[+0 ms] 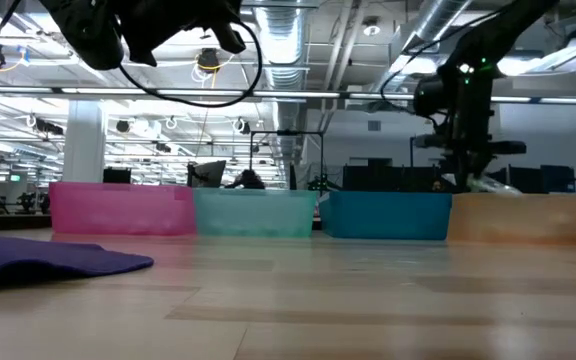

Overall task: Pick & Place Toothbrushes
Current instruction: Put the green toothbrush into the orange bin, then return to Home Position

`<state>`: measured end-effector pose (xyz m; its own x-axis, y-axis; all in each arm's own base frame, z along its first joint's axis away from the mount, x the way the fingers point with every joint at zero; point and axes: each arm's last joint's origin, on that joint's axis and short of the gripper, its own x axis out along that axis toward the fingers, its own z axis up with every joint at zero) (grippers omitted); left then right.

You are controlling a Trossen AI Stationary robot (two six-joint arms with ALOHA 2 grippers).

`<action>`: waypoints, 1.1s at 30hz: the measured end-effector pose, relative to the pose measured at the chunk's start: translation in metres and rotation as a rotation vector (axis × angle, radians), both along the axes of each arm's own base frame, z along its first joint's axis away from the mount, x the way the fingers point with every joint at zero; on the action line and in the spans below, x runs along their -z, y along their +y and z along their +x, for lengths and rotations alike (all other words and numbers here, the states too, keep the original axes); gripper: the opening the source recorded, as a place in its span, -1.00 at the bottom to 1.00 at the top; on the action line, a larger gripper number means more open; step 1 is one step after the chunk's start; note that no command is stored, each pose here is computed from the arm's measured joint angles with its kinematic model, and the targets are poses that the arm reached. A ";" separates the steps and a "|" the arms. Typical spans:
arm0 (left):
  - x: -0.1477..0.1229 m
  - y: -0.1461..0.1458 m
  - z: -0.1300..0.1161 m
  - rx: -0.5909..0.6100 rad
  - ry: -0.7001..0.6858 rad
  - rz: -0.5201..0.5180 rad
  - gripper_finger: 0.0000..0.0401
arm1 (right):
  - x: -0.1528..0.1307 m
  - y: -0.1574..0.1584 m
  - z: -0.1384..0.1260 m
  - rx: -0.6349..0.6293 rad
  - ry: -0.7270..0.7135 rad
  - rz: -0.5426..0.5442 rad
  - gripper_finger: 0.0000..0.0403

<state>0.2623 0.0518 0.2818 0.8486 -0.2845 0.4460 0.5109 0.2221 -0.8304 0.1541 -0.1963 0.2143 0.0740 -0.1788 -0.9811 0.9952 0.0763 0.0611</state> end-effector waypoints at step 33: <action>0.000 0.003 0.001 -0.090 -0.010 -0.017 -0.14 | 0.054 -0.022 0.014 -0.035 0.155 0.062 -0.40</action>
